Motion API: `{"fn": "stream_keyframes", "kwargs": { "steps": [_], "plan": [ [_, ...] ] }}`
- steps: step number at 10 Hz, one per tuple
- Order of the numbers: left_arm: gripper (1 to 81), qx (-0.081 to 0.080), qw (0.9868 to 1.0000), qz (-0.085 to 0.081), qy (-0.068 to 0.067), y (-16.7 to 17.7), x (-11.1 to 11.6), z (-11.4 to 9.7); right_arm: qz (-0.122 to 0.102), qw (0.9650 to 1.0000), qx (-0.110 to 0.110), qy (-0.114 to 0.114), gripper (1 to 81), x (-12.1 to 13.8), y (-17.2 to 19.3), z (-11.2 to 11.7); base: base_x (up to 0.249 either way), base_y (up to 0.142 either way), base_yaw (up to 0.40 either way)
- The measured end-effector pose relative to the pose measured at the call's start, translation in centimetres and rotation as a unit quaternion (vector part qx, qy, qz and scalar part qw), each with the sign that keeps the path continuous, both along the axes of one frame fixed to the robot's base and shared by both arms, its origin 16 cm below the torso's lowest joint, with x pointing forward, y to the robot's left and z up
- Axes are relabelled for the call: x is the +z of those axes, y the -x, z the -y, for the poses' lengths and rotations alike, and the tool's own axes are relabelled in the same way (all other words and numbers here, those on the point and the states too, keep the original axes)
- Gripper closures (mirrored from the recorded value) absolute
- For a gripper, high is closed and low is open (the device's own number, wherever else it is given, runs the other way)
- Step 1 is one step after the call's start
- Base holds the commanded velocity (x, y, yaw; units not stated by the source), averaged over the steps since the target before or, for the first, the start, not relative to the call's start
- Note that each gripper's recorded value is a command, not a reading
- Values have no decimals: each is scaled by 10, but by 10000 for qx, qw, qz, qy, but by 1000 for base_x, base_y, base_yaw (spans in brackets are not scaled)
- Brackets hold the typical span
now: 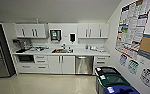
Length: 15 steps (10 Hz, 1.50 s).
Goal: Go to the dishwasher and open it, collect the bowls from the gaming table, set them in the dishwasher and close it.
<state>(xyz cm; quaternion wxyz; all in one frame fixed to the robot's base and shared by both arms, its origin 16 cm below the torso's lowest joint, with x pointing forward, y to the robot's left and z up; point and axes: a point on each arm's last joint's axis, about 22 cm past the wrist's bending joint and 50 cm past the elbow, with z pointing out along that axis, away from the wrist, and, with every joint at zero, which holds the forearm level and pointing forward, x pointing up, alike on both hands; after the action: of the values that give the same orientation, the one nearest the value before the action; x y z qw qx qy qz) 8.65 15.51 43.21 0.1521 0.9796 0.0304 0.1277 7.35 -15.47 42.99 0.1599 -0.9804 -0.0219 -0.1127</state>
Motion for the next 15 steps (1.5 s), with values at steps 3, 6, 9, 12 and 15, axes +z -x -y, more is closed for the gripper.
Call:
{"fn": "stream_keyframes", "kwargs": {
  "steps": [3,6,9,12,15],
  "plan": [
    [10,7,10000,-22,-44,3,-1,-7,-17,10000,3,-15,10,0,2,-3,109,76,0],
    [10,4,10000,-17,-35,2,-1,-5,-12,10000,2,-14,10,0,2,-2,109,74,0],
    [10,6,10000,-18,-34,2,-1,-5,-10,10000,-1,-12,10,0,1,-2,109,43,0],
    [10,3,10000,-19,-25,3,-1,-4,-23,10000,-1,-9,10,0,4,-1,112,0,0],
    [10,0,10000,-15,-2,2,0,0,-32,10000,-6,35,10,-1,5,5,112,0,0]
  ]
}}
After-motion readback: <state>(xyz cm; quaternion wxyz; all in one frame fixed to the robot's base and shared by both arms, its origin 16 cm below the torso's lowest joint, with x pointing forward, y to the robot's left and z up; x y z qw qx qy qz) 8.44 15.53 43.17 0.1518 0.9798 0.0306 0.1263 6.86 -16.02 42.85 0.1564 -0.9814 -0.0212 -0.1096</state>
